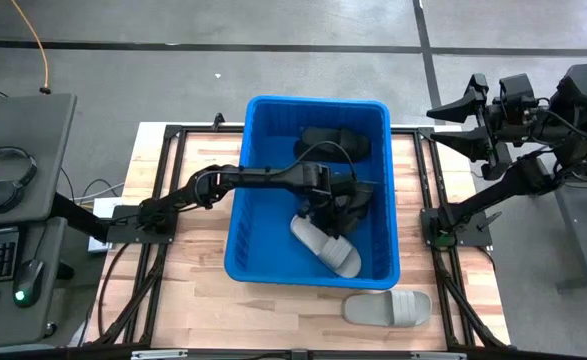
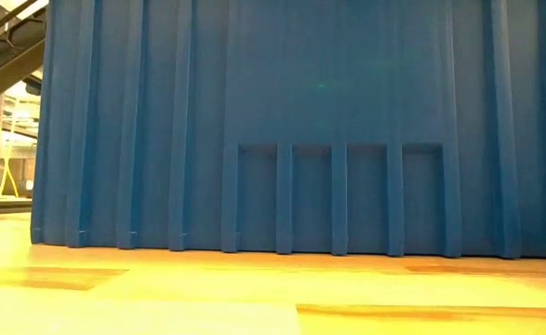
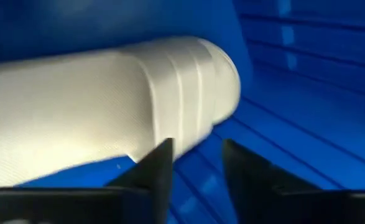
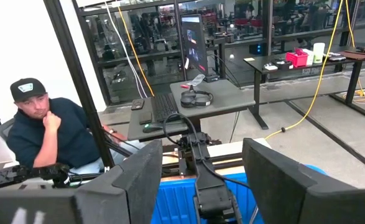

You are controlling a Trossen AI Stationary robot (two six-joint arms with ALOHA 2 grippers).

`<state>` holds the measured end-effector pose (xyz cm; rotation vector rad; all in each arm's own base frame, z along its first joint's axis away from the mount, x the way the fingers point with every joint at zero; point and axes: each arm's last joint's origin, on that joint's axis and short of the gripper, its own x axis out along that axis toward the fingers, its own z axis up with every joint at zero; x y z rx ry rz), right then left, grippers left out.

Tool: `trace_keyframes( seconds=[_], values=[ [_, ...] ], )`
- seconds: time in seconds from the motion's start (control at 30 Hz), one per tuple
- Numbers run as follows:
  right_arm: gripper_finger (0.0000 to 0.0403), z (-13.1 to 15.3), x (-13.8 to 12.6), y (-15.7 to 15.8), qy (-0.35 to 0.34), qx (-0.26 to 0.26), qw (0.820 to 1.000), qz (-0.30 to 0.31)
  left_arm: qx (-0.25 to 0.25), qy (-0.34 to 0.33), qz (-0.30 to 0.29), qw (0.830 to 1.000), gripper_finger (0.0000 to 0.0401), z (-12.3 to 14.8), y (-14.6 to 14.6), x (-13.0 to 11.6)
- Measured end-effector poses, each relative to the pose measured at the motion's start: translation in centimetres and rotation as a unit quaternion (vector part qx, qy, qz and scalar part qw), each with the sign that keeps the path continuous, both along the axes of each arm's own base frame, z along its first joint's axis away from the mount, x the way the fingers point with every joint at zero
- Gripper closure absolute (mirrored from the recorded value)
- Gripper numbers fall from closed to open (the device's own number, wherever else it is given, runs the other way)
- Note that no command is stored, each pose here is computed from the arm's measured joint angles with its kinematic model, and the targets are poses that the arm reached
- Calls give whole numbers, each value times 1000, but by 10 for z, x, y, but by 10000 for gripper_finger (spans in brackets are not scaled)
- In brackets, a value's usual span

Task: Pick and place slides into bin
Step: Put the gray slipper into the blue bin

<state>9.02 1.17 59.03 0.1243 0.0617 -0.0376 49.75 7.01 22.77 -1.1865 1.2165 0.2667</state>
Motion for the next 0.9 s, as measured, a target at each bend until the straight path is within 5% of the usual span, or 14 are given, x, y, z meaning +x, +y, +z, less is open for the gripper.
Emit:
trace_keyframes(
  seconds=[0.2, 0.37, 0.9],
  values=[
    [192, 0, 0, 0, 0, 0, 1000, 0, 19, 4, 9, 1000, 151, -1, 2, 0],
    [192, 0, 0, 0, 0, 1, 1000, 0, 51, 3, -4, 999, 93, -2, 3, -1],
    [192, 0, 1, 0, -1, 7, 1000, 0, 76, 15, -11, 997, 113, -13, -1, 2]
  ],
)
